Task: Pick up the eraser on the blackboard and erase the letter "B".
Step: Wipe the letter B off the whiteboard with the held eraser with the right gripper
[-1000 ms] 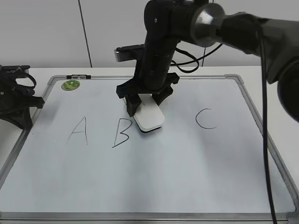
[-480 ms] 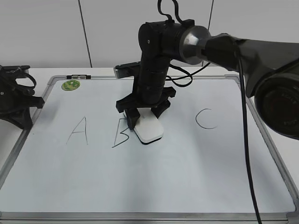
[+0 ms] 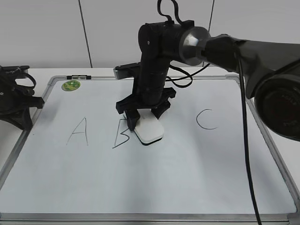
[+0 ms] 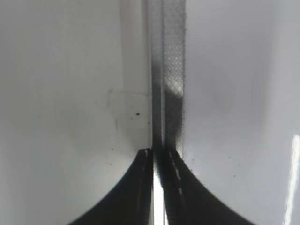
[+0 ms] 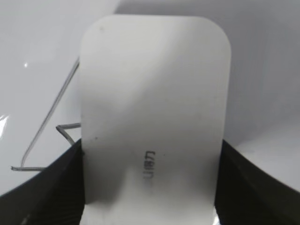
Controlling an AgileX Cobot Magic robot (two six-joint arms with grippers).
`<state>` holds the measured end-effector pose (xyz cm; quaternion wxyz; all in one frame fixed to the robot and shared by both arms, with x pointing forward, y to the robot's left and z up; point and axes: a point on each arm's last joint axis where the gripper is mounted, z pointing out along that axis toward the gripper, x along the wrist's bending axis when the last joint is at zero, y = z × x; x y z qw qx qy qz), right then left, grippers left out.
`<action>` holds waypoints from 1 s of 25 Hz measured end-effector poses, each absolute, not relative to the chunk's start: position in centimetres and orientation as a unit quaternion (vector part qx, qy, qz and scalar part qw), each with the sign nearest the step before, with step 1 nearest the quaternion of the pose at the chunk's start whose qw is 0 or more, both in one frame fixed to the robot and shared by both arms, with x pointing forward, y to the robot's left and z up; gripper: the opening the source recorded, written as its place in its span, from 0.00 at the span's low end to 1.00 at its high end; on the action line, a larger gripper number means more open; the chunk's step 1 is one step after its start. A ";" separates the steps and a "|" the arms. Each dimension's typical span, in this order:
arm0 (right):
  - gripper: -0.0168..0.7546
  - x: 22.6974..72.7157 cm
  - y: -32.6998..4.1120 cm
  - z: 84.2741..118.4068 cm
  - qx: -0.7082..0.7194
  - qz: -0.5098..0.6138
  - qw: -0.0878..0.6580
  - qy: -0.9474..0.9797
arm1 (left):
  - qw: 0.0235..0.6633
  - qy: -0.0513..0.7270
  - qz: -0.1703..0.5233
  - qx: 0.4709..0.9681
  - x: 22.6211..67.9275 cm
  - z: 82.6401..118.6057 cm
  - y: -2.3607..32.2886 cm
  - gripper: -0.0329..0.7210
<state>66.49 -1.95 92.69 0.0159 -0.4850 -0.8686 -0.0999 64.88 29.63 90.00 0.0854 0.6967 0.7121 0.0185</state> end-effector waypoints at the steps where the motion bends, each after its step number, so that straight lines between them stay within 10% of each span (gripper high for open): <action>1: 0.71 66.5 -1.9 92.7 -0.484 -0.100 0.014 -0.869 | 0.085 0.712 0.018 0.697 64.9 90.0 29.6 0.11; 25: 0.71 61.3 4.9 92.5 -0.386 -0.095 0.001 -0.918 | 0.087 0.714 0.017 0.695 64.9 90.0 29.7 0.11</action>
